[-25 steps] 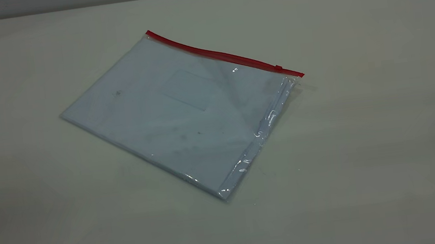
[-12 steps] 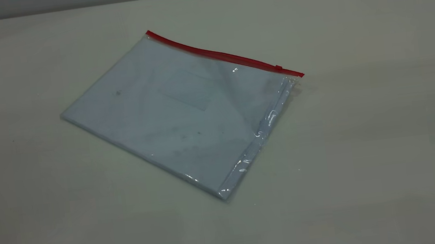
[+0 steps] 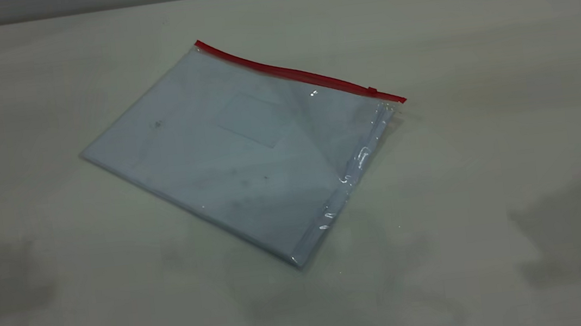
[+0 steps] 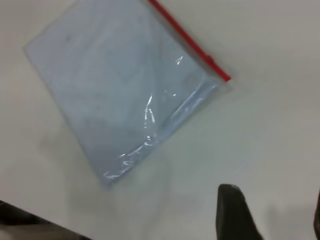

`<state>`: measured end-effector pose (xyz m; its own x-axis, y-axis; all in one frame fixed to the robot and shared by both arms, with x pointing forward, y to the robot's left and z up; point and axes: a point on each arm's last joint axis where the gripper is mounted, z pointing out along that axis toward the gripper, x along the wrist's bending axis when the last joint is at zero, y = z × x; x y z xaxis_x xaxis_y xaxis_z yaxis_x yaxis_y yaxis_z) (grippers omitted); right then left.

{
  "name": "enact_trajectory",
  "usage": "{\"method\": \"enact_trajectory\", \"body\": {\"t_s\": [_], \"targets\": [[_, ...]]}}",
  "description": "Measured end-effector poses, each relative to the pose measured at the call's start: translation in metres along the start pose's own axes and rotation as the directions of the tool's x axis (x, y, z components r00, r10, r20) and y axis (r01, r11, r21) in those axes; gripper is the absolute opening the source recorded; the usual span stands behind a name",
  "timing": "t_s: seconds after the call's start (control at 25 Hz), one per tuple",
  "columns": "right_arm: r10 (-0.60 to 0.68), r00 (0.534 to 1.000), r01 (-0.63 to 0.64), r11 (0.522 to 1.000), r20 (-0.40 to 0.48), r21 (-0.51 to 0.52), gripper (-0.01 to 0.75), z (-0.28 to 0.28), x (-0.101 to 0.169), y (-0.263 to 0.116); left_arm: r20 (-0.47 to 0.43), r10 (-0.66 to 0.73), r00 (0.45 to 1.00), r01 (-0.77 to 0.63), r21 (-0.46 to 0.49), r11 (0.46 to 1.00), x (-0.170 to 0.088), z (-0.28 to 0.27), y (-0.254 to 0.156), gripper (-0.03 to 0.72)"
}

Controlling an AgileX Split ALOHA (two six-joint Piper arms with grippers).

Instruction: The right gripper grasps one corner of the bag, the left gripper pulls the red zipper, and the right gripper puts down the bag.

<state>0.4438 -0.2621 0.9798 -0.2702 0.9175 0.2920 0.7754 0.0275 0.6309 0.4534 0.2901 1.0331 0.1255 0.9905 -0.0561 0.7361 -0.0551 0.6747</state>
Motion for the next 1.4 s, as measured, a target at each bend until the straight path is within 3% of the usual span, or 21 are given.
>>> {"method": "enact_trajectory", "body": {"t_s": [0.36,0.56,1.0,1.4], "targets": [[0.175,0.979,-0.164,0.980,-0.101,0.110,0.425,0.119,-0.042,0.004,0.130,0.011,0.991,-0.027,0.124,0.992,0.001,0.073,0.047,0.495],[0.235,0.954,-0.207,0.966,-0.188,0.156,0.425,0.169,-0.055,0.002,0.190,-0.008,0.982,-0.017,0.128,0.992,-0.001,0.095,0.061,0.495],[0.296,0.923,-0.246,0.946,-0.248,0.213,0.425,0.263,-0.087,-0.011,0.257,-0.005,0.966,-0.023,0.110,0.994,-0.004,0.113,0.066,0.495],[0.209,0.925,-0.135,0.961,-0.316,0.241,0.425,0.308,-0.046,-0.012,0.258,-0.006,0.966,-0.022,0.103,0.994,-0.005,0.113,0.067,0.495]]}}
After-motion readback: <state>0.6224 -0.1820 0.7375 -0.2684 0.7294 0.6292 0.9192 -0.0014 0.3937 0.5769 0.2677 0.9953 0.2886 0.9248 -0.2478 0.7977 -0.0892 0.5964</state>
